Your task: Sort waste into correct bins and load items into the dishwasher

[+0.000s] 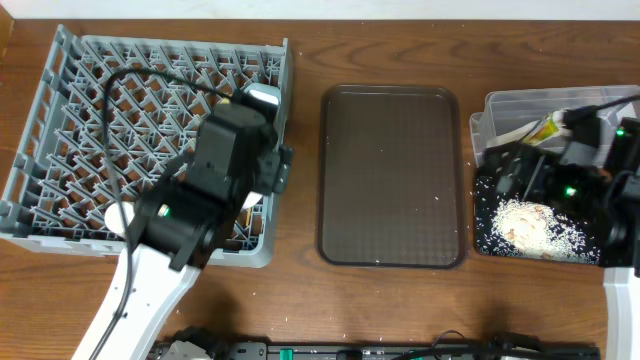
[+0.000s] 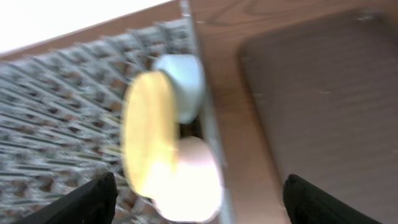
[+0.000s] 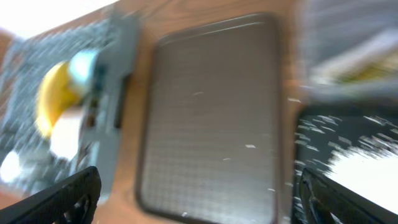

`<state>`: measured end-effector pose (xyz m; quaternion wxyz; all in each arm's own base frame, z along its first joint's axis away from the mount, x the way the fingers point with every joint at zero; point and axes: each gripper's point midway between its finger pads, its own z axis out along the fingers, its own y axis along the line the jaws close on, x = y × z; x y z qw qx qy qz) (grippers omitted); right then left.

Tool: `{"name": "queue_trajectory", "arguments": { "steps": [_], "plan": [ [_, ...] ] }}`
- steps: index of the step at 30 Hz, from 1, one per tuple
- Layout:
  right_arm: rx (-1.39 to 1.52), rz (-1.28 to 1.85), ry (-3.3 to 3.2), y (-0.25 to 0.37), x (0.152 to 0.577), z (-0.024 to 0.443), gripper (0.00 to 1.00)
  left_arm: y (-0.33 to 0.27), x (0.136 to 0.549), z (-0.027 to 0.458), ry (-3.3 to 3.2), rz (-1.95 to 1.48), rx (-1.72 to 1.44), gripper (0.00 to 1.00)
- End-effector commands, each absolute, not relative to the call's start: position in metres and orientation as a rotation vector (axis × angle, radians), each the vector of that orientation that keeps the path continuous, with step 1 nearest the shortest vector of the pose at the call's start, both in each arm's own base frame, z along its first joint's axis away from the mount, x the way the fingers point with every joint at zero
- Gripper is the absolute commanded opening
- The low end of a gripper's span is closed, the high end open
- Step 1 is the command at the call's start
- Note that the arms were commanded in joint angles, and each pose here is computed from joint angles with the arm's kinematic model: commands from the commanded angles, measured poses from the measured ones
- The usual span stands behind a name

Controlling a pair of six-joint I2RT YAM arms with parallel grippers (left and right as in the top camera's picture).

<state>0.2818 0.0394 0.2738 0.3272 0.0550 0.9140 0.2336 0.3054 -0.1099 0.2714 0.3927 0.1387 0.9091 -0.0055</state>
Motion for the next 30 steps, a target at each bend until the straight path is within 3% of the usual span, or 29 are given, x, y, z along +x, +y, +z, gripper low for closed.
{"name": "queue_trajectory", "arguments": {
  "steps": [1, 5, 7, 24, 30],
  "plan": [
    [-0.177, 0.730, 2.325, 0.082, 0.267, 0.291, 0.99, -0.122, 0.283, 0.289, 2.305, -0.241, 0.199, 0.87],
    [-0.261, 0.719, 2.323, 0.098, 0.260, 0.292, 0.99, -0.114, 0.264, 0.297, 2.308, -0.300, 0.094, 0.87],
    [-0.281, 0.709, 2.334, 0.102, 0.259, 0.290, 0.99, -0.111, 0.259, 0.298, 2.312, -0.298, 0.094, 0.94],
    [-0.278, 0.726, 2.374, 0.107, 0.256, 0.283, 0.99, -0.109, 0.255, 0.296, 2.323, -0.293, 0.095, 0.95],
    [-0.409, 0.367, 2.237, 0.079, 0.271, 0.287, 0.99, -0.109, 0.255, 0.296, 2.323, -0.294, 0.096, 0.95]
  ]
}}
